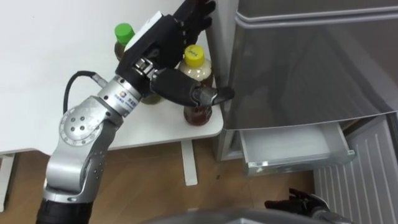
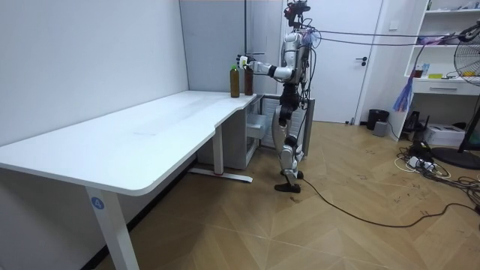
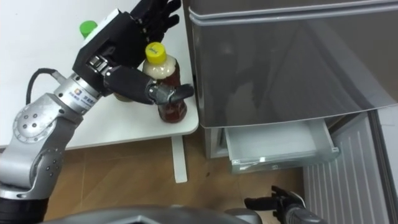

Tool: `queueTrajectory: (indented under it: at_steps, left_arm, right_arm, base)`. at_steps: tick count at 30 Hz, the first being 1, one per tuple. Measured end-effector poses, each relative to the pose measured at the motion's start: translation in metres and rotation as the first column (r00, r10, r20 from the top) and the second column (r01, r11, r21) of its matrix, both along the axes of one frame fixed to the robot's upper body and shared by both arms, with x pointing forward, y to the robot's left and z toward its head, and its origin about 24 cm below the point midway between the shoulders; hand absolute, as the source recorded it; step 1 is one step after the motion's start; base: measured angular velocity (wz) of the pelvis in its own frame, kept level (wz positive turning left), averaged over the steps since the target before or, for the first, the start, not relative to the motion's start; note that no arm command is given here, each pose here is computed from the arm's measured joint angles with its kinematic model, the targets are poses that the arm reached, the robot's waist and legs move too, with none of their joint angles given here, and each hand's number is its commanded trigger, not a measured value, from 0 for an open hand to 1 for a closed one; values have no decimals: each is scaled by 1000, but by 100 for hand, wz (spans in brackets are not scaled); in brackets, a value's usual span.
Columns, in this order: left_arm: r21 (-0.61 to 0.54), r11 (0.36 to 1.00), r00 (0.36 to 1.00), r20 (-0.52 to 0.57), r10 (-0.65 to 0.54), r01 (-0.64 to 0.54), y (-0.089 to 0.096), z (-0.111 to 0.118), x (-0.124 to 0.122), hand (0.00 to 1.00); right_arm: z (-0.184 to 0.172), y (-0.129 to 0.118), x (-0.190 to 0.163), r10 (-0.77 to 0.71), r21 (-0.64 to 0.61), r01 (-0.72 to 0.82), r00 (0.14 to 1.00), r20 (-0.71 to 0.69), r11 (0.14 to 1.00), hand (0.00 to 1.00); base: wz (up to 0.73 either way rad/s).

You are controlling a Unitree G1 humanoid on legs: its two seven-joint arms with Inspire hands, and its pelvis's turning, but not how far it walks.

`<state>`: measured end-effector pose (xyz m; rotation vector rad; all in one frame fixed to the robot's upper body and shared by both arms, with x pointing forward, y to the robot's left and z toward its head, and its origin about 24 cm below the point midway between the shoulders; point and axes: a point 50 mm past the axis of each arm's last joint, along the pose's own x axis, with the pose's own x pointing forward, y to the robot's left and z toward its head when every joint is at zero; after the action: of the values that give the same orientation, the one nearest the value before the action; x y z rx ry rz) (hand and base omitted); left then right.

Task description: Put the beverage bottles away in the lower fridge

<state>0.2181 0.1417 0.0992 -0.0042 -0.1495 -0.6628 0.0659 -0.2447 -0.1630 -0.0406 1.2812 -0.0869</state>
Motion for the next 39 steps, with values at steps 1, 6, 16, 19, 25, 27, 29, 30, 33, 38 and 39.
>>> queueTrajectory:
  at_steps: [1, 6, 16, 19, 25, 27, 29, 30, 33, 38, 39]
  left_arm:
    - [-1, 1000, 1000, -3, 1, -1, 0, -1, 0, 0]
    - [-2, 1000, 1000, -19, 9, -10, 1, -4, -2, 0]
    - [7, 1000, 998, -63, 30, -30, 3, -14, -2, 0]
    - [6, 999, 997, -70, 36, -36, 4, -16, -1, 11]
    - [37, 997, 992, -105, 70, -66, 7, -26, -2, 100]
    - [38, 996, 990, -114, 81, -77, 8, -28, -3, 100]
    - [38, 996, 990, -117, 82, -78, 8, -28, -4, 100]
    - [37, 996, 990, -117, 82, -78, 7, -28, -4, 100]
    - [36, 997, 990, -122, 75, -71, 6, -30, -4, 100]
    - [45, 995, 986, -139, 90, -84, 6, -34, -3, 100]
    - [41, 996, 986, -144, 88, -83, 5, -35, -3, 100]
  right_arm:
    - [0, 0, 0, 0, 0, 0, 1000, 0, 1000, 0]
    - [0, -1, 0, 0, -2, 0, 1000, 0, 1000, 0]
    - [1, -2, 3, 29, -13, -29, 1000, 8, 999, 0]
    - [1, -2, 3, 29, -13, -29, 1000, 8, 999, 0]
    - [1, -3, 1, 18, -14, -18, 1000, 4, 1000, 0]
    - [1, -3, 1, 14, -14, -14, 1000, 6, 1000, 0]
    - [1, -3, 2, 14, -14, -14, 1000, 11, 1000, 0]
    - [1, -3, 2, 15, -15, -14, 1000, 13, 1000, 0]
    - [1, -3, 2, 13, -15, -13, 1000, 15, 1000, 0]
    - [1, -3, 3, 13, -15, -13, 1000, 16, 1000, 0]
    - [1, -3, 3, 13, -15, -13, 1000, 16, 1000, 0]
  base:
    - [0]
    - [0]
    - [0]
    - [0]
    - [0]
    - [0]
    - [0]
    - [0]
    - [0]
    - [0]
    - [0]
